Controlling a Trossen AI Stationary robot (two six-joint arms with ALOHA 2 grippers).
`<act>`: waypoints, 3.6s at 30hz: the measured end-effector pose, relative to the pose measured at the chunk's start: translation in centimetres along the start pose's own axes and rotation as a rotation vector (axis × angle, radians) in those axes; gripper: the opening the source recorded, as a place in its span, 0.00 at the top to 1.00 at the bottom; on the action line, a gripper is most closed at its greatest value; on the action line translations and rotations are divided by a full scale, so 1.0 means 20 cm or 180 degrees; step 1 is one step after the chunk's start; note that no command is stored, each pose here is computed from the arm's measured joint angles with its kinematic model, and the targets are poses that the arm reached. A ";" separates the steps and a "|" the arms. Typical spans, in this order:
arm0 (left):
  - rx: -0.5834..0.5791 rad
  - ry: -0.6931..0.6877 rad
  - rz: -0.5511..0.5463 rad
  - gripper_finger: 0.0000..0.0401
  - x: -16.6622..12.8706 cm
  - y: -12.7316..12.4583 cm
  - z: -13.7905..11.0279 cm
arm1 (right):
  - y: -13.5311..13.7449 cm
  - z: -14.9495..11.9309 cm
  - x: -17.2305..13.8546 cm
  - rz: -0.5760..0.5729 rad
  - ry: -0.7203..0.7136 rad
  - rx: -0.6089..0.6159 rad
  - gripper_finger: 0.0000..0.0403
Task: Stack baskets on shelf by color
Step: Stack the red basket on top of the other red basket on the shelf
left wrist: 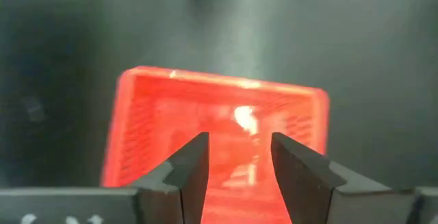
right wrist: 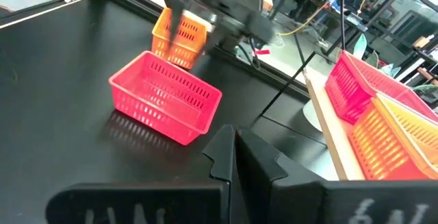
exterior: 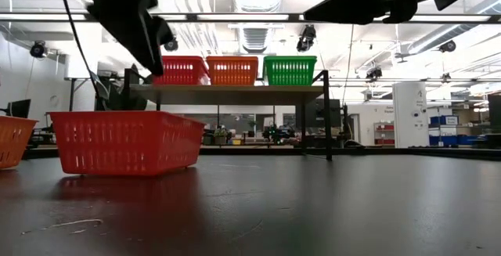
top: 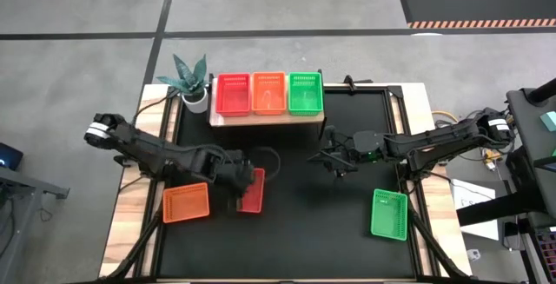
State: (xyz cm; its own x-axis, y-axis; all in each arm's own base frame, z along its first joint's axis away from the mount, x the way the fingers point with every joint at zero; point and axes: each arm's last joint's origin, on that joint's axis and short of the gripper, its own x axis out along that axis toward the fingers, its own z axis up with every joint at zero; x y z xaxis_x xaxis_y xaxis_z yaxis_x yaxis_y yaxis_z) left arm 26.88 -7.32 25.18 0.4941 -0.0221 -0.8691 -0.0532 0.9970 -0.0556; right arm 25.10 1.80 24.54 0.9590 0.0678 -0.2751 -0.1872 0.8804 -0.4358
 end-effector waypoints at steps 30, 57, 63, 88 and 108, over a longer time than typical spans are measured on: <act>-0.0051 0.0571 0.0100 0.84 0.34 -0.32 -0.13 | 0.00 0.00 0.00 0.0011 0.0012 0.0077 0.98; 0.0641 0.0577 0.0567 1.00 -0.20 -0.32 0.20 | 0.01 -0.01 0.00 0.0032 0.0057 0.0076 0.98; 0.0900 0.0417 0.0783 1.00 -0.40 -0.22 0.25 | 0.01 -0.01 0.00 0.0033 0.0059 0.0076 0.98; 0.0639 0.0561 0.1369 1.00 -0.69 0.77 0.24 | 0.01 -0.01 0.00 0.0040 0.0077 0.0077 0.98; 0.0482 0.0409 0.1129 1.00 -0.66 0.85 0.24 | 0.01 -0.01 0.00 0.0042 0.0079 0.0079 0.98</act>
State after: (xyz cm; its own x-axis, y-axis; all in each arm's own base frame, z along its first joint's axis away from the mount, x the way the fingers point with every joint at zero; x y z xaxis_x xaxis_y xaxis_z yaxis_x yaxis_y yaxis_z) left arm 23.54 10.29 38.01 0.3552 0.3257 -0.8762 -0.0675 0.9438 0.3234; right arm 25.02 1.80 24.27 0.9509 0.0679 -0.3021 -0.1941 0.8908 -0.4108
